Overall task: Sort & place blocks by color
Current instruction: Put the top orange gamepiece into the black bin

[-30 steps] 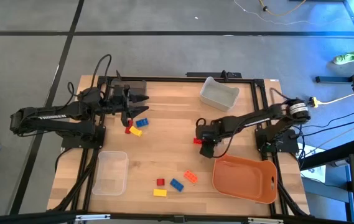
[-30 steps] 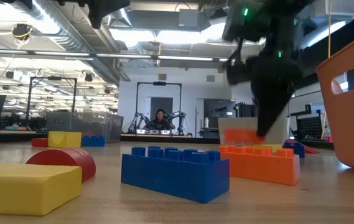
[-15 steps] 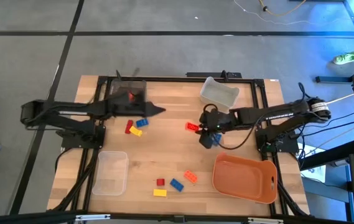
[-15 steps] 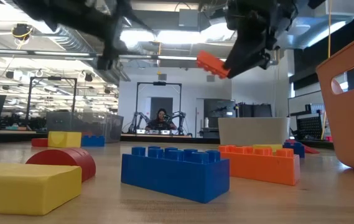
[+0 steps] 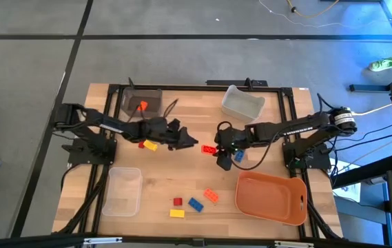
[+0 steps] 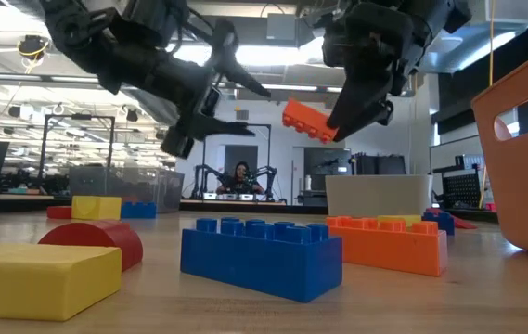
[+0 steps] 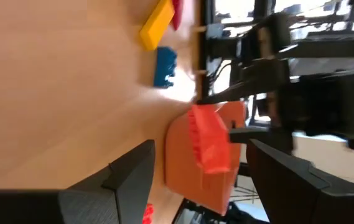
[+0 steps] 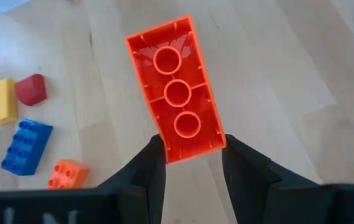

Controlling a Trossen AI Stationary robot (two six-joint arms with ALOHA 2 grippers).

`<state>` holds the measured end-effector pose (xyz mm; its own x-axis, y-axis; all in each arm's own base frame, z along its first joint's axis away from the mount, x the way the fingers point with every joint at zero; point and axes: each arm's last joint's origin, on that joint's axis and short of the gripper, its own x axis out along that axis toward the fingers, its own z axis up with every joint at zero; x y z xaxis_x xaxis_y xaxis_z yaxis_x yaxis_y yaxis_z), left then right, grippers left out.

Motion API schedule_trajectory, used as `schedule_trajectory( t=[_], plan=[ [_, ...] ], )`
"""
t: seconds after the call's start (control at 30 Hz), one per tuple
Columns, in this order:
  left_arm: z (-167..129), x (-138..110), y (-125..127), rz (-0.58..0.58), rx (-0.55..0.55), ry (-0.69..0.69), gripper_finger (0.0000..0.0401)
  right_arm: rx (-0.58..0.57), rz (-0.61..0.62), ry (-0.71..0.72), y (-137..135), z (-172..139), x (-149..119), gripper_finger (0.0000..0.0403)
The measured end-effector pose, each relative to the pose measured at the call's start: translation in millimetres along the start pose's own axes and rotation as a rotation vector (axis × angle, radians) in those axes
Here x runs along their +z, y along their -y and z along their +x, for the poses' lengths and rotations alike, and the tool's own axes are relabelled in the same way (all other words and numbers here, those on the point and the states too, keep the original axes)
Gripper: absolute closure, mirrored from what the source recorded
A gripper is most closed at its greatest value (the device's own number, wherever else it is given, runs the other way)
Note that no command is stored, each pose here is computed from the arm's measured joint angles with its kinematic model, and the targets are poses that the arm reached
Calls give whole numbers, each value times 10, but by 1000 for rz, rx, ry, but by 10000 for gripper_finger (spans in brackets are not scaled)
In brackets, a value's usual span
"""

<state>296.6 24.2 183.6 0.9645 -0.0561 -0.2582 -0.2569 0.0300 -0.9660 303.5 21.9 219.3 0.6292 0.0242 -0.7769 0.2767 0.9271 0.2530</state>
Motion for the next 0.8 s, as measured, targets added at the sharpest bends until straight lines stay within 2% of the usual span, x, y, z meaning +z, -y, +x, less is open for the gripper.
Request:
schedule_trajectory(
  t=[0.37, 0.8],
  plan=[
    [310, -26, 67, 11, 0, -1, 157, 31, 36, -37, -7, 133, -24, 275],
    [347, -172, 61, 37, 49, -41, 157, 20, 77, -2, -11, 143, 3, 275]
  ],
)
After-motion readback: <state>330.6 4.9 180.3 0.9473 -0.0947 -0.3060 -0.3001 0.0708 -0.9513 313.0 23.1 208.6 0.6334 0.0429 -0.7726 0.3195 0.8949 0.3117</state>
